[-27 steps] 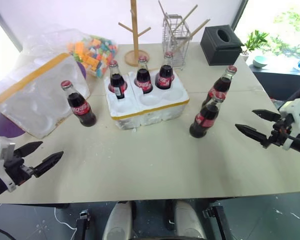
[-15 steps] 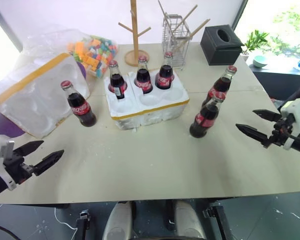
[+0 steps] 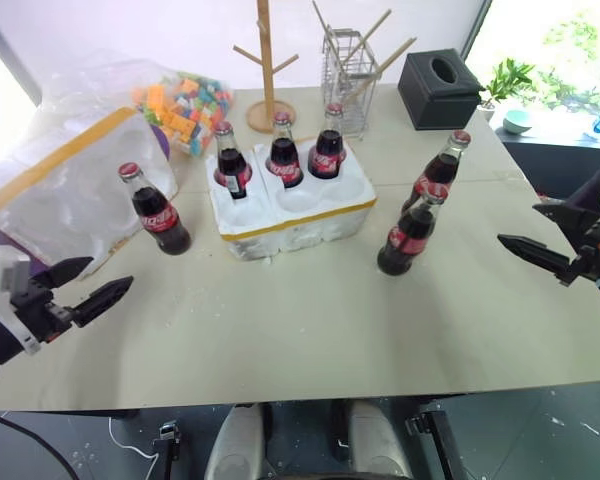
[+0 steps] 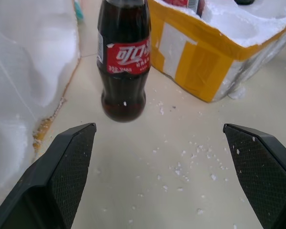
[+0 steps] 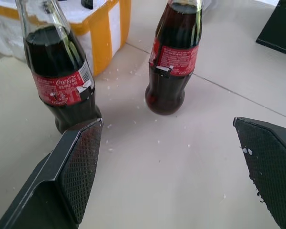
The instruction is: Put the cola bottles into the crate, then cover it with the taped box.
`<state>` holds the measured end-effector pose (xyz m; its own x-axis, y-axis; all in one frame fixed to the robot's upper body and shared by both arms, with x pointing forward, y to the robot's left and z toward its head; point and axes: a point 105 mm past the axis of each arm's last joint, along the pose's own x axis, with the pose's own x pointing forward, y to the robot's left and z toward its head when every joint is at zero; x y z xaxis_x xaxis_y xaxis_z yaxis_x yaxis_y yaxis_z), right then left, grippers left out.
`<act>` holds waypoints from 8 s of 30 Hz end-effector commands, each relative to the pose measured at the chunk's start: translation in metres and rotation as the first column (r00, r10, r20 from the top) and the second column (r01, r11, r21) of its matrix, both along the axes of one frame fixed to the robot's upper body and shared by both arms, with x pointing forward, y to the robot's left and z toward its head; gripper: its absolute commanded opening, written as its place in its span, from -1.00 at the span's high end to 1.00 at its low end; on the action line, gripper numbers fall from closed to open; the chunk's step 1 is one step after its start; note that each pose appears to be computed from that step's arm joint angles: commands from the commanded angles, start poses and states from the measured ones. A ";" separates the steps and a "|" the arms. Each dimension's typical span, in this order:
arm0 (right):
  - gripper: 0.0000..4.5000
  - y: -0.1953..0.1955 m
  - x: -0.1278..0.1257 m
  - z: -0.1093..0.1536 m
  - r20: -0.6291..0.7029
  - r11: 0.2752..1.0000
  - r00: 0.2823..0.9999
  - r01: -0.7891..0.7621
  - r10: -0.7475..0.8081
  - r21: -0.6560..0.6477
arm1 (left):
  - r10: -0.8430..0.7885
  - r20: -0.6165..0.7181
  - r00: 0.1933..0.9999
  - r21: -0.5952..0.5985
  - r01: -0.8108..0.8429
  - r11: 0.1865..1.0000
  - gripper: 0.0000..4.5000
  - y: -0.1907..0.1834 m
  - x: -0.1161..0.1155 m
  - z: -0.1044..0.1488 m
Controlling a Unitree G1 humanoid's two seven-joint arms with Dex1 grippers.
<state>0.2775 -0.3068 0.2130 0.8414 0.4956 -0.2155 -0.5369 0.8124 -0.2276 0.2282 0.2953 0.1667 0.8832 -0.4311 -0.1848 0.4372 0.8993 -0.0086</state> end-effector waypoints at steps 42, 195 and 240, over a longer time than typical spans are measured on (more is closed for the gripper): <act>-1.00 0.133 -0.087 0.097 0.016 0.858 0.859 -0.512 0.512 0.051 | -0.458 0.054 0.888 -0.001 0.458 0.889 -0.22 -0.046 0.080 0.041; -0.76 0.084 0.155 -0.020 0.029 0.904 0.953 0.275 -0.300 0.327 | -0.781 0.203 0.590 0.070 0.787 0.613 -1.00 -0.181 0.033 0.098; -0.96 0.208 0.126 0.026 0.117 0.937 0.953 -0.298 0.280 0.185 | -0.625 0.159 0.765 0.107 0.616 0.781 -1.00 -0.125 0.031 0.094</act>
<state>0.4106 -0.0915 0.2093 0.6740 0.7339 -0.0839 -0.7387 0.6697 -0.0759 0.2614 0.1542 0.2470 0.3996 -0.9118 -0.0948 0.9152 0.3908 0.0986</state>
